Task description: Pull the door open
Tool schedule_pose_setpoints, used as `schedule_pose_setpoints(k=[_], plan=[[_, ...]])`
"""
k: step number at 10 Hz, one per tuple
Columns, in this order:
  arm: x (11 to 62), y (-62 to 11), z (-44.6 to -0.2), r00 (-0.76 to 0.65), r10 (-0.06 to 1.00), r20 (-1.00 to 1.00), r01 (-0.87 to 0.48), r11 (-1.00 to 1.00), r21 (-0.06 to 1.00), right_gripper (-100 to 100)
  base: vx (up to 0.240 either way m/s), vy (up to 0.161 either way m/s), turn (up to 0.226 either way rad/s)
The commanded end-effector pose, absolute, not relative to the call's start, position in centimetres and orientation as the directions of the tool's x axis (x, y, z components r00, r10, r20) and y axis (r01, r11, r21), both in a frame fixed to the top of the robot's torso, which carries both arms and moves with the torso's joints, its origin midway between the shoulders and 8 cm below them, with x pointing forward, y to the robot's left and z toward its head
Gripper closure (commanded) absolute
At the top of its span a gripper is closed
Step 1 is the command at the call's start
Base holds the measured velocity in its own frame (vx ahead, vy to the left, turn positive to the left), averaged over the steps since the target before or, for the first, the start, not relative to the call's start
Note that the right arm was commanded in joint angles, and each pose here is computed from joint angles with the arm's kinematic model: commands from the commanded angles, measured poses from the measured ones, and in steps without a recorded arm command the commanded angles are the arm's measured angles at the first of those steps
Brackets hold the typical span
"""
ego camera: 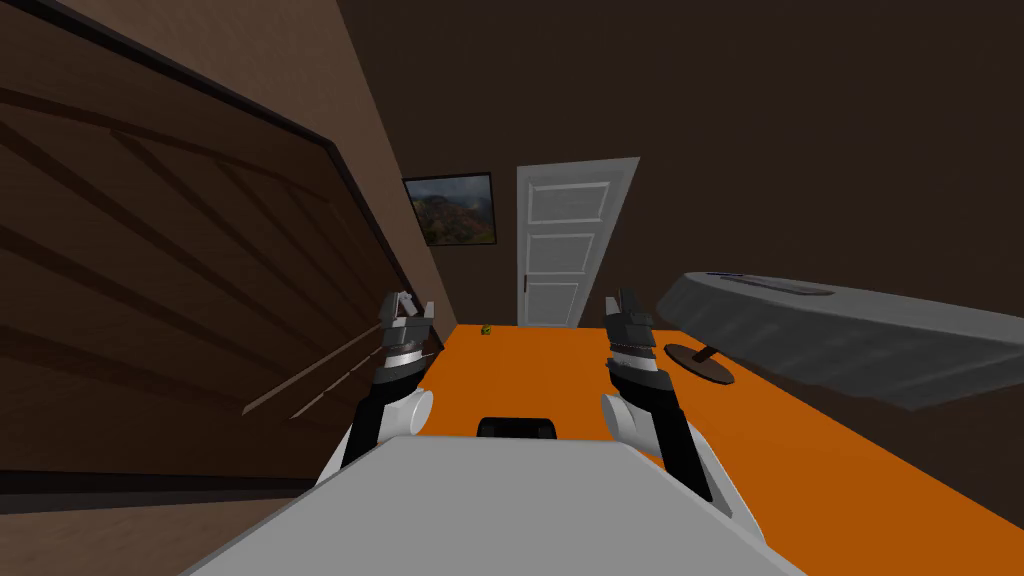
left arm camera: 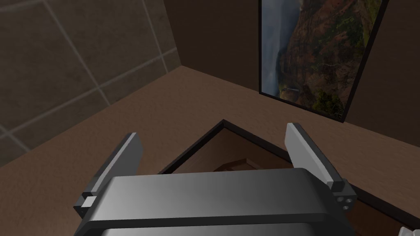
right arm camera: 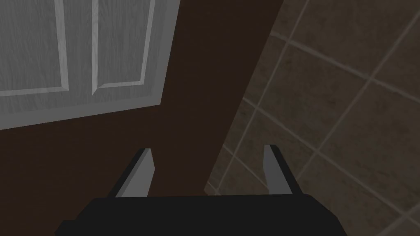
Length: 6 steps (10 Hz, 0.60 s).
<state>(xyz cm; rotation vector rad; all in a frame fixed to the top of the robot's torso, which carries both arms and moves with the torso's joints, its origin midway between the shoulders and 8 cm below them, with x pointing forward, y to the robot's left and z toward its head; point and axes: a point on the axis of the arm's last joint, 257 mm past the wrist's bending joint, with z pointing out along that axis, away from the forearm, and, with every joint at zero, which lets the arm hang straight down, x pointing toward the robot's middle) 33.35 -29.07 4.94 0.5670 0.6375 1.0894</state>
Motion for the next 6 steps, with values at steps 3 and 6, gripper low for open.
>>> schedule_pose_setpoints(k=[3, 6], plan=[[34.5, -29.1, 3.1, 0.252, 0.958, -0.133, -0.63, 0.267, 0.729, -100, 0.101, 0.005, 0.069], [35.3, -29.2, 1.7, 0.202, 0.976, -0.085, -0.632, 0.196, 0.75, -100, 0.099, -0.007, 0.058]])
